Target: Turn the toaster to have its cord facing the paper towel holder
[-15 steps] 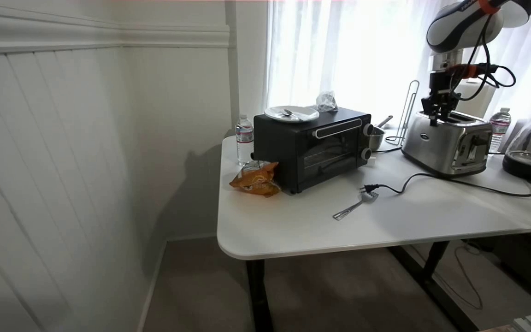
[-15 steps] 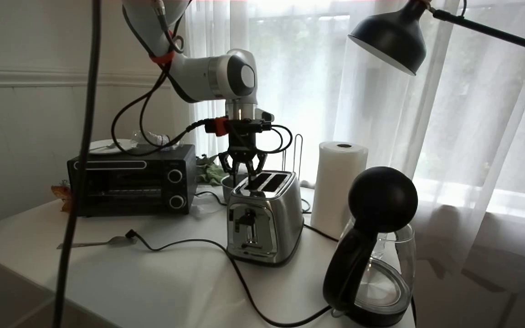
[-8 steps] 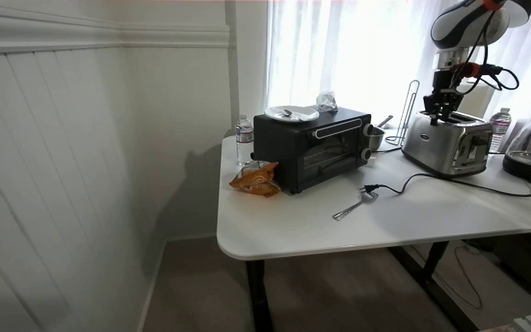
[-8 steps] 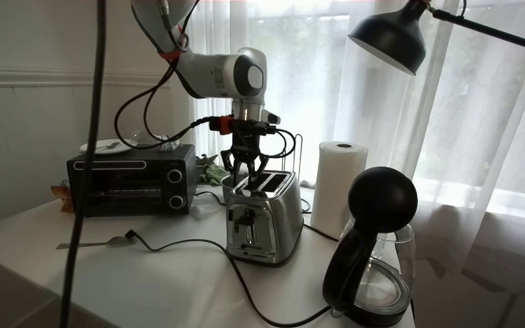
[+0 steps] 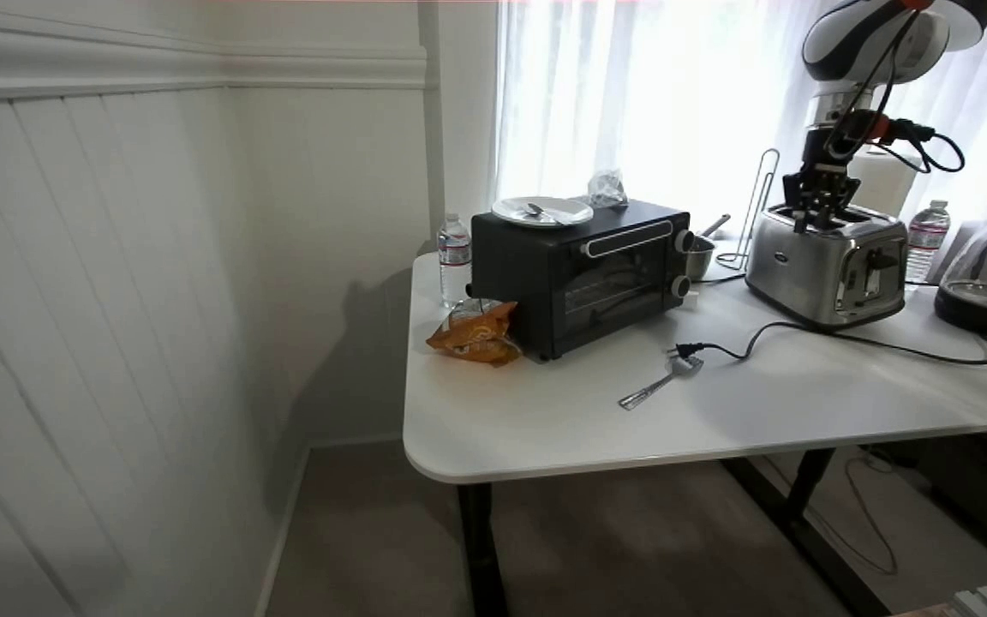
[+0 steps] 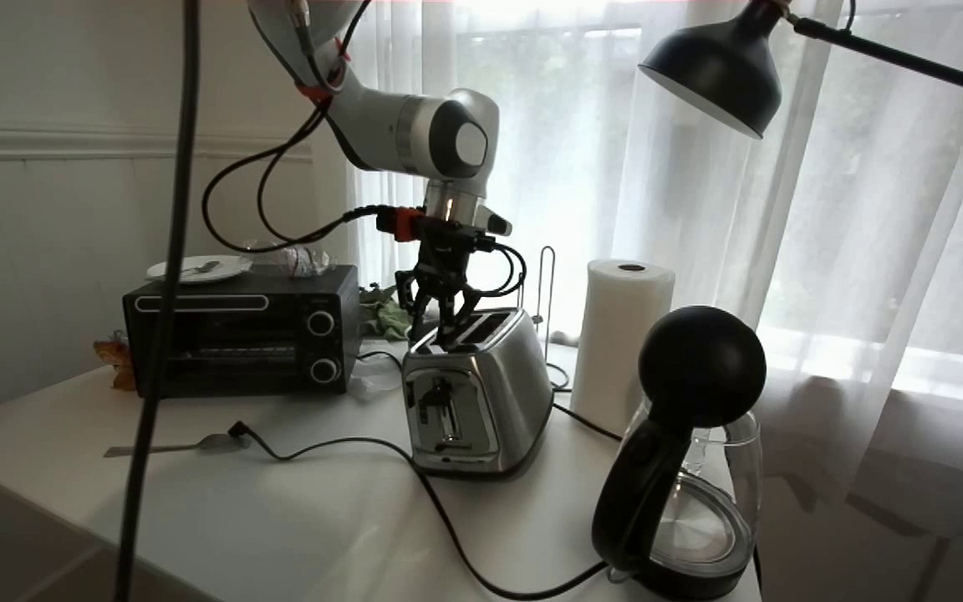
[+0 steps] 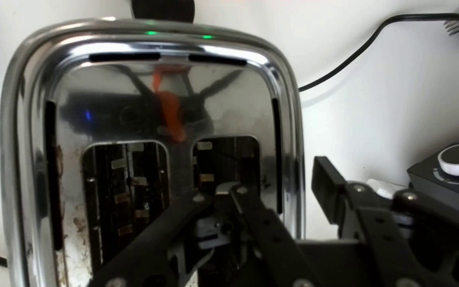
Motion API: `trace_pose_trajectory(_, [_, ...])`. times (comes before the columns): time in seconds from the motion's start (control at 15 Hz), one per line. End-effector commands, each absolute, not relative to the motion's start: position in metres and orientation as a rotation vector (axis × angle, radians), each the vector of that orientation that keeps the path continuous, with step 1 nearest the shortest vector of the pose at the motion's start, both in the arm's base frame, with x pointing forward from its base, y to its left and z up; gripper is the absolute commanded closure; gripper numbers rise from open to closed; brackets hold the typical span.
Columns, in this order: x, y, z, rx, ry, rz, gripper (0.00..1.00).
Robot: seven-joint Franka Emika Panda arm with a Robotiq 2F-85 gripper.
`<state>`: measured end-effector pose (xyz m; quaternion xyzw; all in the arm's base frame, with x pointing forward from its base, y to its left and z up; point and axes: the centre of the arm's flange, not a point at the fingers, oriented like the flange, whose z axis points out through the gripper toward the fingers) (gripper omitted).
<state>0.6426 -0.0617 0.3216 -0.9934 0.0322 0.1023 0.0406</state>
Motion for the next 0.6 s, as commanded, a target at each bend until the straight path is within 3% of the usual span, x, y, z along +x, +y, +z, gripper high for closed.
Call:
trace_pose_trajectory(0.0, [0.6317, -0.0542, 0.3272, -2.981, 0.174, 0.316, 0.83])
trace_pose_trajectory(0.53, [0.6358, -0.0573, 0.3371, -3.074, 0.263, 0.035, 0.83])
